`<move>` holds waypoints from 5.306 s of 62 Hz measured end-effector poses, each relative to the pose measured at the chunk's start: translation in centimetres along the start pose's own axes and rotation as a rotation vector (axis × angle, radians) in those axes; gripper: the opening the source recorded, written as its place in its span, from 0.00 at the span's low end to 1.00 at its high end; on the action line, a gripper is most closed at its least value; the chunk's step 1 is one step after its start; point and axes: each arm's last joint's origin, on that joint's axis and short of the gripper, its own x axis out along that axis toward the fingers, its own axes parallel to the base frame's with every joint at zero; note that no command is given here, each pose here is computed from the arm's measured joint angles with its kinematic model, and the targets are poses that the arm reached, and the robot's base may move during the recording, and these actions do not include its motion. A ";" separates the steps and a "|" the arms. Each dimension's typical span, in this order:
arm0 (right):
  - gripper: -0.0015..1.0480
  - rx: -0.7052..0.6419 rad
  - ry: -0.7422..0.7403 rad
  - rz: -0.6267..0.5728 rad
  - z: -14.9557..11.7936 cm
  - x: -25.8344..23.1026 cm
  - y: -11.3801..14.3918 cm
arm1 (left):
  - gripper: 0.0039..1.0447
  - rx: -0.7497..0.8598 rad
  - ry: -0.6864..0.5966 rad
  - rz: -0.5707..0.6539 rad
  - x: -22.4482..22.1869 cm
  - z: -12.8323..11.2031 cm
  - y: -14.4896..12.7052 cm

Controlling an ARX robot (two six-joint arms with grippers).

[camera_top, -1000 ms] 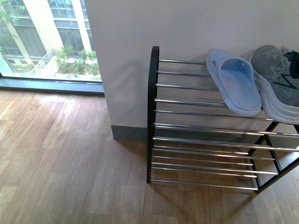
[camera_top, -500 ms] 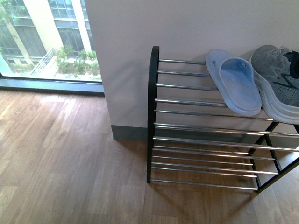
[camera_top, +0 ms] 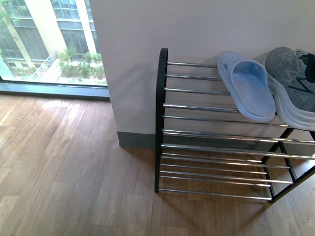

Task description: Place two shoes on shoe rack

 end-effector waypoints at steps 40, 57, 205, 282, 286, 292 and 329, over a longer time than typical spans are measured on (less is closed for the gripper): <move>0.01 0.000 0.027 -0.001 -0.5 -1.8 0.0 | 0.01 0.000 0.000 0.000 0.0 0.0 0.0; 0.01 0.000 0.005 0.000 -0.3 -2.0 0.0 | 0.01 0.000 0.000 0.000 0.0 0.0 0.0; 0.91 0.001 0.004 -0.002 -0.3 -2.0 0.0 | 0.01 -0.072 0.673 -1.053 4.8 12.1 -37.3; 0.91 0.000 0.004 -0.002 -0.3 -2.0 0.0 | 0.79 -0.173 0.655 -1.052 5.9 13.8 -34.8; 0.91 0.000 0.004 -0.002 -0.3 -2.0 0.0 | 0.89 -0.188 0.614 -1.032 5.7 14.9 -33.2; 0.91 0.001 0.004 -0.002 -0.3 -2.0 0.0 | 0.91 -0.216 0.541 -0.986 5.6 16.7 -30.3; 0.91 0.000 0.004 -0.002 -0.3 -2.0 0.0 | 0.35 -0.416 -0.282 -0.748 6.1 9.3 -9.7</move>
